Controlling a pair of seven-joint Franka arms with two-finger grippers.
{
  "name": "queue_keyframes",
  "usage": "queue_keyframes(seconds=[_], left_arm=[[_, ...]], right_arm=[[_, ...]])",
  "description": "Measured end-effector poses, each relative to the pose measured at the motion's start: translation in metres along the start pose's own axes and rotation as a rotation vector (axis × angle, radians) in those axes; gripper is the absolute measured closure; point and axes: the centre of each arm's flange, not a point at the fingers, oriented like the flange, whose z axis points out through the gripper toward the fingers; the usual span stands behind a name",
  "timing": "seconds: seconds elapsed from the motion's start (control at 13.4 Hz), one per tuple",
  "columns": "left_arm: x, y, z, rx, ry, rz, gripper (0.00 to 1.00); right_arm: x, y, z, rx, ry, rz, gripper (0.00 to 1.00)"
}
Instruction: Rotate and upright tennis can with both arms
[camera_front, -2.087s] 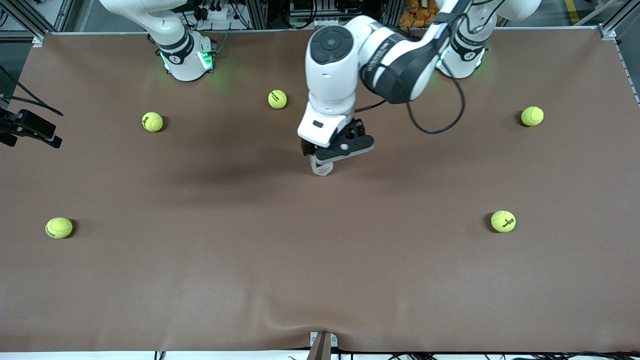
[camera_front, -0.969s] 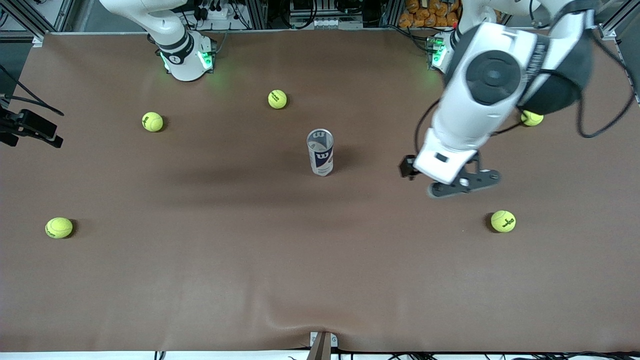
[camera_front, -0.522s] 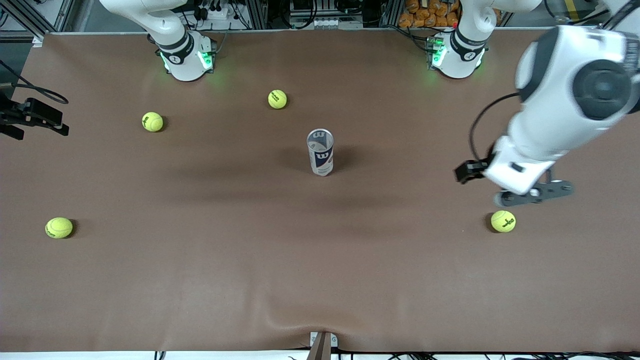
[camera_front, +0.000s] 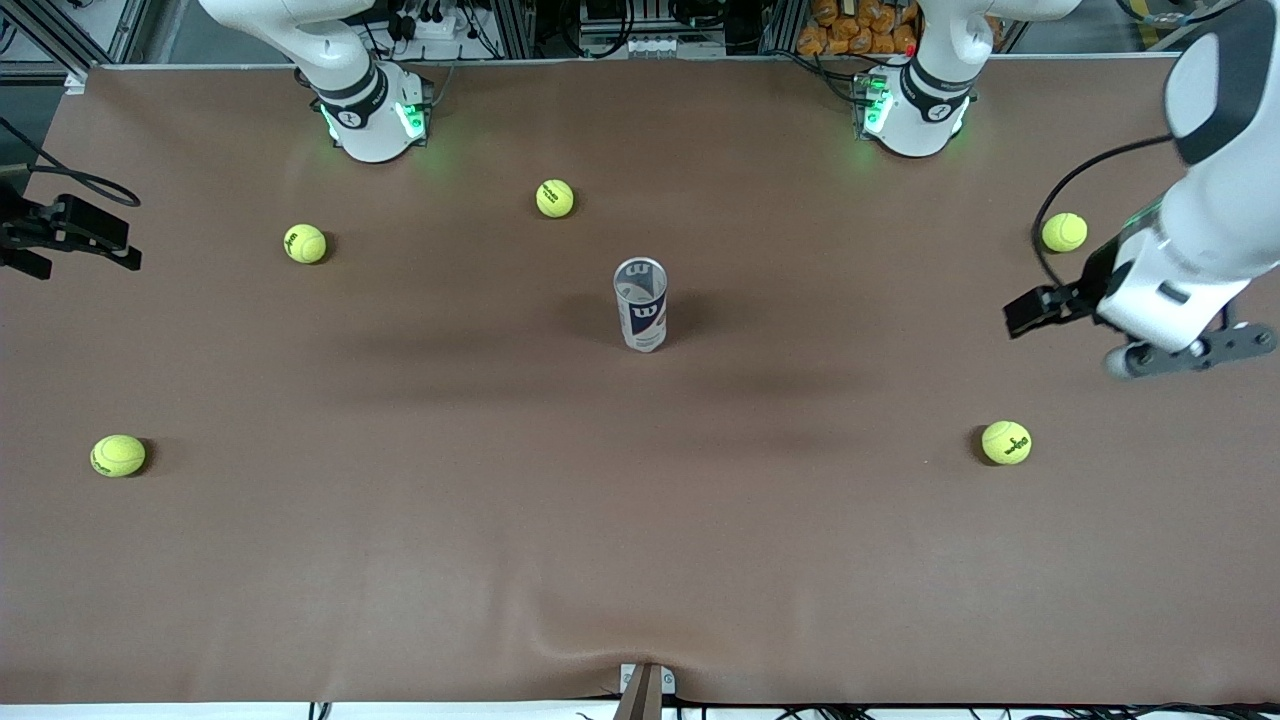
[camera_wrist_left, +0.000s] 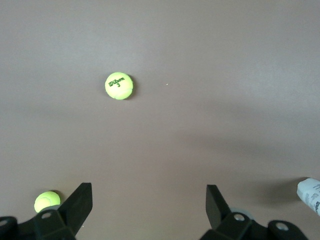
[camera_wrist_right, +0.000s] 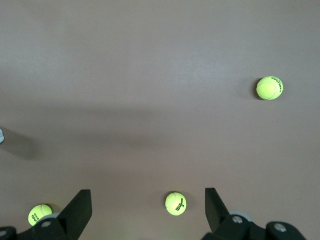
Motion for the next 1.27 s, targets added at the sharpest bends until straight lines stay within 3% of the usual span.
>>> queue_keyframes(seconds=[0.52, 1.27], left_arm=[[-0.080, -0.030, -0.025, -0.040, 0.050, 0.006, 0.00], [-0.045, -0.049, -0.033, -0.042, 0.096, -0.023, 0.00]], right_arm=[[-0.001, -0.002, -0.001, 0.001, 0.002, -0.005, 0.00], [0.002, -0.002, -0.006, -0.004, 0.038, -0.005, 0.00]])
